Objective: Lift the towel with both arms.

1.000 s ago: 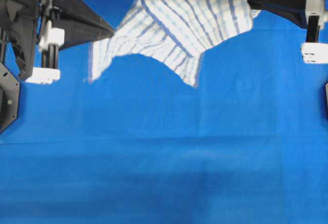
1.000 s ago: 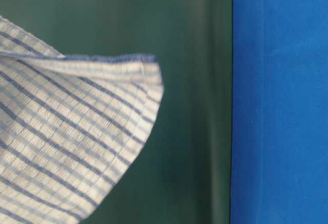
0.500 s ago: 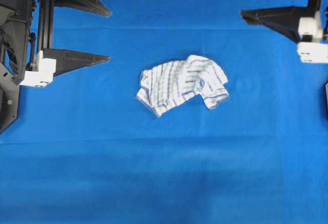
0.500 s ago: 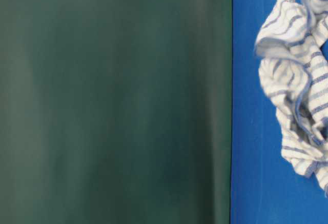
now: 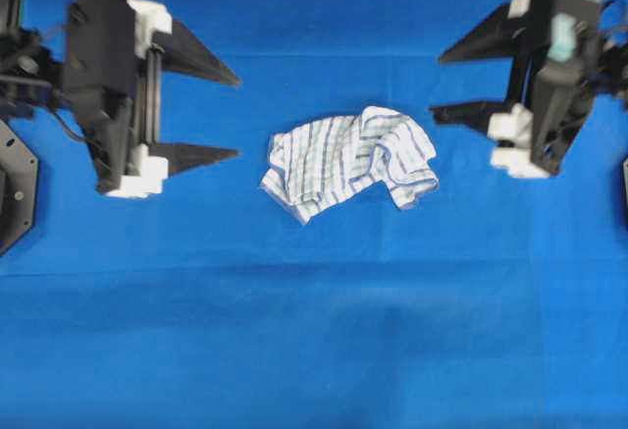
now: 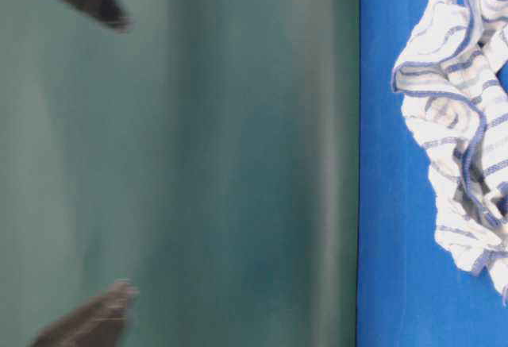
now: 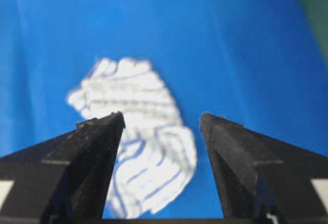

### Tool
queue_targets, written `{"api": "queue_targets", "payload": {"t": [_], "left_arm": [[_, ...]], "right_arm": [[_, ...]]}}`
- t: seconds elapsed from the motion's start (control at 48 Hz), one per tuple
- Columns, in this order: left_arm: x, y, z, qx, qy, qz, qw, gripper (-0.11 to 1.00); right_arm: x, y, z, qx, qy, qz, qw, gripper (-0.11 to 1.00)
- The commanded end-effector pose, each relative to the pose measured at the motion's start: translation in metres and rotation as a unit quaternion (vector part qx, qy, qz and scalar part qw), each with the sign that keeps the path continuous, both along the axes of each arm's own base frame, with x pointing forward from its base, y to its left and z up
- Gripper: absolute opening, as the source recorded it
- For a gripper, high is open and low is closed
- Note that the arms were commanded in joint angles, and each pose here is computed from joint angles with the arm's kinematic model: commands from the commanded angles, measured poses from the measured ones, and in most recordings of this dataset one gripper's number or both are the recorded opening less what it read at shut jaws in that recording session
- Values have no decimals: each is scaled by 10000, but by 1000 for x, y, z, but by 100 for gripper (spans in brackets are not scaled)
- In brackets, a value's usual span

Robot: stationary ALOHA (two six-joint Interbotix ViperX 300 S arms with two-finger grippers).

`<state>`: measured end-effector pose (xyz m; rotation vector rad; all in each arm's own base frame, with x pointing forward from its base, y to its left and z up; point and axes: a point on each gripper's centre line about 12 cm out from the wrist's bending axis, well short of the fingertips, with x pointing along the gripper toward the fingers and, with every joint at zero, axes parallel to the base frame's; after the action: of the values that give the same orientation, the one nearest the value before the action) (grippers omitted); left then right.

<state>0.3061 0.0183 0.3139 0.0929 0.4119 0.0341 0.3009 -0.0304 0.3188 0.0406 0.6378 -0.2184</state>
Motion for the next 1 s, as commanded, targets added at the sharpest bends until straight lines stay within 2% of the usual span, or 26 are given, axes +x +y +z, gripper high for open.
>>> {"api": "queue_targets", "payload": {"t": [0.0,0.417,0.688,0.98], "left_arm": [[5,-2,-7,-13,-124,-17,9999,88],[26,-1,-103,-33,429,-15,9991,88],[47,-6,-157,-81,526,-49,9986,88],[63,-8,-204,-281,601,33,9978,88]], "right_arm": [[3,3,-10,69,-27,50,10000,64],[17,7,-101,415,844,-12,9956,64],[22,12,-152,698,1055,-10,9920,64],[28,16,-196,922,1251,17,9879,64]]}}
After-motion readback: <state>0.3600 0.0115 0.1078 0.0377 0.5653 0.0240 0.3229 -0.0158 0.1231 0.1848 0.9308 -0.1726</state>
